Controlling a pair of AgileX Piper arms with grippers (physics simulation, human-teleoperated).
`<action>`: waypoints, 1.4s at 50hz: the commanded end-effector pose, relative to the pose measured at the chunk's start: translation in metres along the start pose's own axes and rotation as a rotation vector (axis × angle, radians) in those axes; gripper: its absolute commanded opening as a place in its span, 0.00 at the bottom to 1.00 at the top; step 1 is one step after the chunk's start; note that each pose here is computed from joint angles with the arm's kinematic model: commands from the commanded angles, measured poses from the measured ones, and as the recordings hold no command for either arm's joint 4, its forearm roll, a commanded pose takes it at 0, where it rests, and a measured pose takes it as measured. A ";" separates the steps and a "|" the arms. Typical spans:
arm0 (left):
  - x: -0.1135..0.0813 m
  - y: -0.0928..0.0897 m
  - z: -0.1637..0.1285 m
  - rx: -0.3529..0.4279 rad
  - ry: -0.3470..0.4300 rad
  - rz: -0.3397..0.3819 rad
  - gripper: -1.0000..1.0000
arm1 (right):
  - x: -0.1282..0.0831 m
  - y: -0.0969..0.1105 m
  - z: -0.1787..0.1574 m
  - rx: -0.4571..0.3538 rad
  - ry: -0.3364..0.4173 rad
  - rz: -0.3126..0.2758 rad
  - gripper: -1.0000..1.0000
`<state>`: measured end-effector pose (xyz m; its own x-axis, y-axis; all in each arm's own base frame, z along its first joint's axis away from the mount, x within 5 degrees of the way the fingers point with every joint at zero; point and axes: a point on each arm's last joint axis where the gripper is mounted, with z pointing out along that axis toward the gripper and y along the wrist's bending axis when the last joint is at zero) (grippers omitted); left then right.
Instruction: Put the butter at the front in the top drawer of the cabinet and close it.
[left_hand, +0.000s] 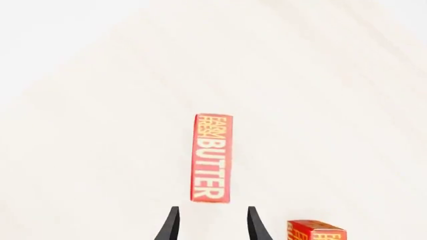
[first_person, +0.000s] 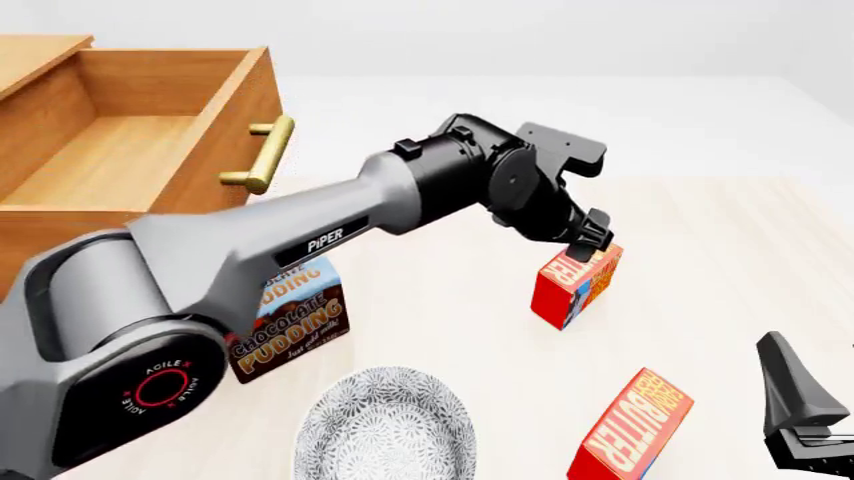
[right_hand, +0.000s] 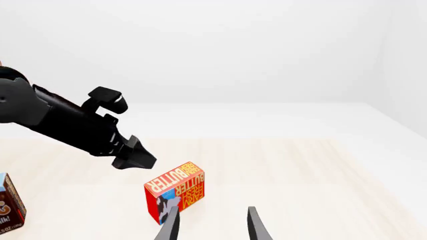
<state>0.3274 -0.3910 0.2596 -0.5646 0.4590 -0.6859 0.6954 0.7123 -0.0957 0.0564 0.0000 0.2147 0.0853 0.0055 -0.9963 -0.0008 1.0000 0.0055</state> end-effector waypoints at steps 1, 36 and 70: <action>0.003 0.003 0.013 -0.005 0.015 -0.019 1.00 | 0.000 0.000 0.000 0.000 0.000 -0.001 1.00; 0.014 0.001 0.043 -0.006 0.050 -0.041 1.00 | 0.000 0.000 0.000 0.000 0.000 -0.001 1.00; 0.027 0.002 0.075 -0.013 0.084 -0.060 1.00 | 0.000 0.000 0.000 0.000 0.000 -0.001 1.00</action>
<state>0.3482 -0.4125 0.1957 -0.6347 0.4564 -0.6236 0.6551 0.7457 -0.1211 0.0564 0.0000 0.2147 0.0854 0.0056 -0.9963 -0.0007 1.0000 0.0055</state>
